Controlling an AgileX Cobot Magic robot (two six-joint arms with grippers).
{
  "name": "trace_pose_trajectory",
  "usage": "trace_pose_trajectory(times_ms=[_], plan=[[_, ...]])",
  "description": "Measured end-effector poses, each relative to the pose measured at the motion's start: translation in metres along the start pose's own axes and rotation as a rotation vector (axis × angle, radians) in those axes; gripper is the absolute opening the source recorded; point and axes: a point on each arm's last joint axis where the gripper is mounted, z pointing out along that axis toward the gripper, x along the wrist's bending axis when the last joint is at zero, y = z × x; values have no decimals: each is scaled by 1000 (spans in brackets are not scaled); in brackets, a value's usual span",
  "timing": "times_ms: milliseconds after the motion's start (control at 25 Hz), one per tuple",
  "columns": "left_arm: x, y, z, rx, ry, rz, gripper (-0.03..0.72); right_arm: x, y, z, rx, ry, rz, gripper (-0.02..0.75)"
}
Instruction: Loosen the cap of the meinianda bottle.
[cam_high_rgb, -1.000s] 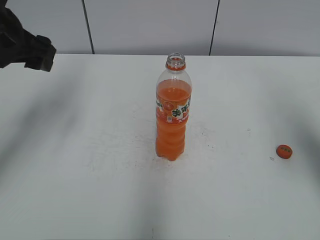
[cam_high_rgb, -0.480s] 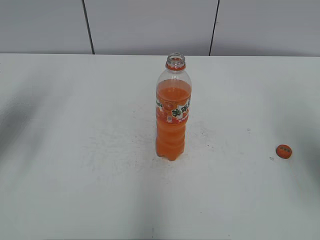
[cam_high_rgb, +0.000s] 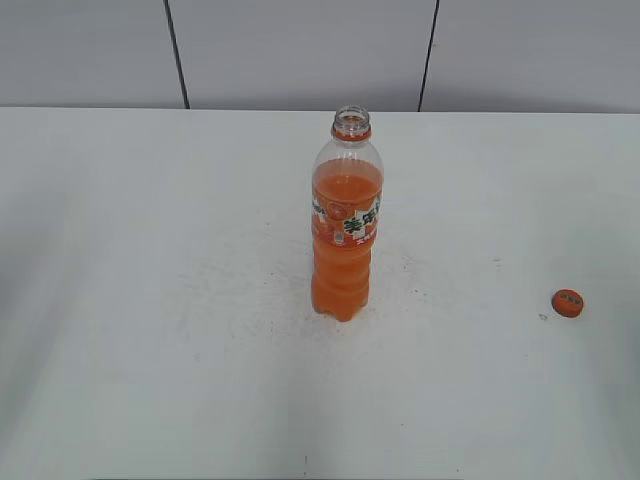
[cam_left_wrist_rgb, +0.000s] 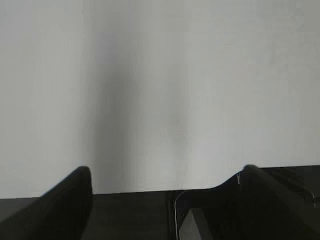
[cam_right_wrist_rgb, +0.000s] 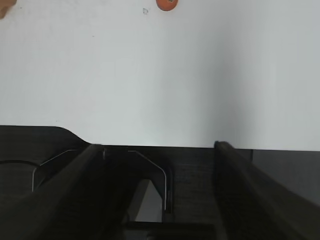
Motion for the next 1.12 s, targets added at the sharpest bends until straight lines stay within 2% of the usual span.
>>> trace_pose_trajectory(times_ms=[240,520,760,920,1120], plan=[[4,-57,-33,-298,-10,14,541,-2,-39,0,-84,-57,-36,505],[7,-116,-29,-458,-4,52,540,0,-75,4,-257,-82,-87,505],[6,-154,-44,-695,-24,98,540,2,-105,6,-443,-107,-131,505],[4,-159,-46,-721,-45,114,540,5,-119,-4,-585,-122,-144,505],[0,-157,-42,-759,-95,109,538,5,-122,-6,-616,-124,-153,505]])
